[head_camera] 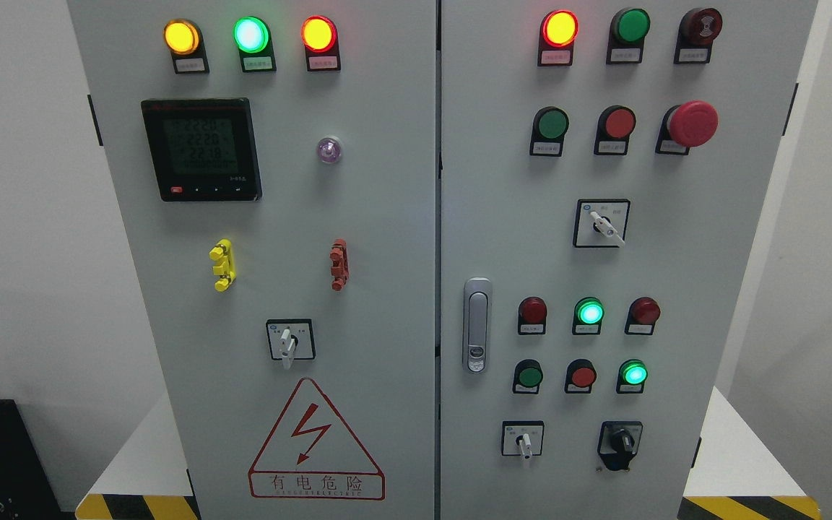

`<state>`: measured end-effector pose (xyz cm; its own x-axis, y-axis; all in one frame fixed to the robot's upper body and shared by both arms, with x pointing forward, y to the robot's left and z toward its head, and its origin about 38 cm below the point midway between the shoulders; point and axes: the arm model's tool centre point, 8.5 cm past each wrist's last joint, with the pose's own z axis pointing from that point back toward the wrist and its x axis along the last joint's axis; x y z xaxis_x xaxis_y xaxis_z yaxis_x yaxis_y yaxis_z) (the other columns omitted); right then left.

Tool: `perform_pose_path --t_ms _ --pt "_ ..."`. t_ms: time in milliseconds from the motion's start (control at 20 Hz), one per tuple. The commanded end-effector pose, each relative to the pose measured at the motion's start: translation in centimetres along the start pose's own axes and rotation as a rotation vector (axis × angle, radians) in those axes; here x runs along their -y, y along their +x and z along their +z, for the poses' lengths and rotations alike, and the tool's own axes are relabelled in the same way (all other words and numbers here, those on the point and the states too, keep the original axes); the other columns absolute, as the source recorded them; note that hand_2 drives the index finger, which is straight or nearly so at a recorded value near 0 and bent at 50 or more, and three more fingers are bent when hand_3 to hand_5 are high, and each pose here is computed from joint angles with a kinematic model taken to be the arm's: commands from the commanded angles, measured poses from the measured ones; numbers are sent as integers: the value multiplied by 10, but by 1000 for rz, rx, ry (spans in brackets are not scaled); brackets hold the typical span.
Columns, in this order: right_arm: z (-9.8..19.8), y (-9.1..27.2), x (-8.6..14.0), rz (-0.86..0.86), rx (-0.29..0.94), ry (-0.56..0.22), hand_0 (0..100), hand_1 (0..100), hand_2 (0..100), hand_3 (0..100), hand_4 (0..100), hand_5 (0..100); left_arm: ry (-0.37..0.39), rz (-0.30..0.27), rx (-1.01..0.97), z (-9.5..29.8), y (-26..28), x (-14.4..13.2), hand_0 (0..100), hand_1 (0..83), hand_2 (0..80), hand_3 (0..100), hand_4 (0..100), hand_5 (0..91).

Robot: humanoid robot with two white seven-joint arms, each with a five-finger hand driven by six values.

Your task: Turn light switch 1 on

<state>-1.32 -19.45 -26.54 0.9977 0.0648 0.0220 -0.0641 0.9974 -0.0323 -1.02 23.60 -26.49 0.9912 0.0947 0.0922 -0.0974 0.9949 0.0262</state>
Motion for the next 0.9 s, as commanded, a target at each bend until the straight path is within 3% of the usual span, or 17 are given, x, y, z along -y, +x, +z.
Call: perform_pose_path --t_ms 0,250,551,751,852 --pt "0 0 0 -25 -1 1 0 0 0 0 0 0 -1 -1 -3 0 0 0 413 448 0 0 0 0" --pt "0 0 0 -24 -2 1 0 0 0 0 0 0 -1 -3 -3 0 0 0 414 449 0 0 0 0" --pt "0 0 0 -24 -2 1 0 0 0 0 0 0 6 -47 87 -1 27 -3 444 429 0 0 0 0" --pt "0 0 0 -24 -2 1 0 0 0 0 0 0 18 -70 172 4 36 -8 232 328 0 0 0 0" --pt "0 0 0 -24 -2 1 0 0 0 0 0 0 15 -95 202 7 38 -8 207 321 0 0 0 0"
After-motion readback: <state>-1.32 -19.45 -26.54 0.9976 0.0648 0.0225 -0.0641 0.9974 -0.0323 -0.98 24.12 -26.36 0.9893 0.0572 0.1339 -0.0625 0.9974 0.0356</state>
